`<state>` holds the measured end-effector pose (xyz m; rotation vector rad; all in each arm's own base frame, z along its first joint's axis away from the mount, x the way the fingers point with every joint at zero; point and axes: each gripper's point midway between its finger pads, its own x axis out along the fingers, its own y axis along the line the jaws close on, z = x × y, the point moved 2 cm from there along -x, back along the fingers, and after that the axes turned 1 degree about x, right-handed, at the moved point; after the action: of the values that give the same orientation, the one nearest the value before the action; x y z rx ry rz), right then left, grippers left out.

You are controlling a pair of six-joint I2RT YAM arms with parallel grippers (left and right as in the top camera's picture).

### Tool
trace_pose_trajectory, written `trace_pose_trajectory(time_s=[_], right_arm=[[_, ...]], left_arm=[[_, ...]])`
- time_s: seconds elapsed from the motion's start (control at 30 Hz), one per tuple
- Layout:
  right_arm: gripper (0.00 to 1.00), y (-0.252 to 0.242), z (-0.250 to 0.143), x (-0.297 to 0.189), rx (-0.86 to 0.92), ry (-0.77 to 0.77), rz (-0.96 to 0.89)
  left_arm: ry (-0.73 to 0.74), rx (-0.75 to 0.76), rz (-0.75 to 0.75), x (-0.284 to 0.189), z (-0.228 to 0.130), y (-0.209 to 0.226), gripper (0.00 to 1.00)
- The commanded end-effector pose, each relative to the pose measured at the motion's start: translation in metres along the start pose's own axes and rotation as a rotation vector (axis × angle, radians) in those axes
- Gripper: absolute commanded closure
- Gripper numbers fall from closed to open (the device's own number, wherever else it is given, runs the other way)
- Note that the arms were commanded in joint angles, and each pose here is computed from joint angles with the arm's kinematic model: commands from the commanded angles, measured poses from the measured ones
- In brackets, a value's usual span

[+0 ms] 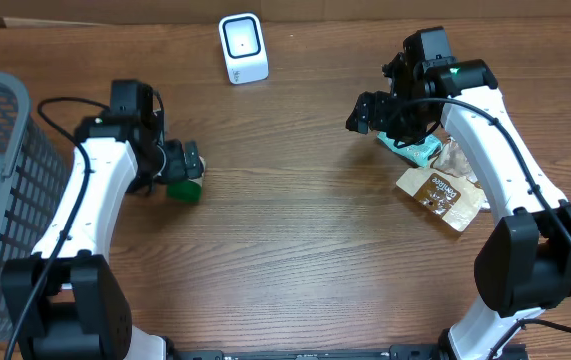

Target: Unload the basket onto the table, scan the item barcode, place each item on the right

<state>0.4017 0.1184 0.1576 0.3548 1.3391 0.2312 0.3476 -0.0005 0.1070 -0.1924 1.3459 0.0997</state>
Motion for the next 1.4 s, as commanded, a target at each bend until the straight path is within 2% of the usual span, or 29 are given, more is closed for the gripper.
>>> trace_pose_trajectory(time_s=[0.0, 0.27, 0.37, 0.43, 0.5, 0.57, 0.63, 0.67, 0.7, 0.83, 1.13, 1.37], right_arm=[[0.16, -0.001, 0.0, 0.0, -0.01, -0.002, -0.002], [0.15, -0.001, 0.0, 0.0, -0.01, -0.002, -0.002], [0.16, -0.001, 0.0, 0.0, -0.01, -0.002, -0.002], [0.16, -0.001, 0.0, 0.0, -0.01, -0.003, -0.003], [0.16, -0.001, 0.0, 0.0, -0.01, -0.003, -0.002], [0.16, -0.001, 0.0, 0.0, -0.011, -0.005, -0.001], [0.15, -0.001, 0.0, 0.0, -0.011, -0.005, -0.001], [0.16, 0.0, 0.0, 0.0, -0.011, -0.005, -0.001], [0.16, 0.0, 0.0, 0.0, -0.011, -0.005, -0.001], [0.16, 0.0, 0.0, 0.0, -0.011, -0.005, -0.001], [0.16, -0.001, 0.0, 0.0, -0.01, -0.002, -0.002], [0.16, 0.001, 0.004, -0.001, -0.017, -0.023, 0.005]], left_arm=[[-0.019, 0.021, 0.05, 0.014, -0.004, 0.011, 0.0], [-0.125, 0.018, 0.033, 0.034, 0.011, 0.008, 0.0], [-0.134, 0.014, 0.027, 0.037, 0.014, 0.007, 0.06], [-0.138, 0.004, 0.028, 0.034, 0.017, 0.008, 0.19], [-0.142, -0.028, 0.031, 0.026, 0.023, 0.012, 0.38], [-0.149, -0.061, 0.037, 0.015, 0.031, 0.018, 0.64], [-0.164, -0.086, 0.041, 0.004, 0.04, 0.025, 0.85], [-0.171, -0.104, 0.041, 0.0, 0.043, 0.028, 0.93], [-0.176, -0.119, 0.042, -0.001, 0.045, 0.031, 0.96], [-0.162, -0.142, 0.076, 0.009, 0.043, 0.042, 0.96], [-0.038, -0.136, 0.108, 0.07, 0.028, 0.046, 0.96], [-0.137, -0.131, 0.091, 0.07, 0.055, 0.041, 0.96]])
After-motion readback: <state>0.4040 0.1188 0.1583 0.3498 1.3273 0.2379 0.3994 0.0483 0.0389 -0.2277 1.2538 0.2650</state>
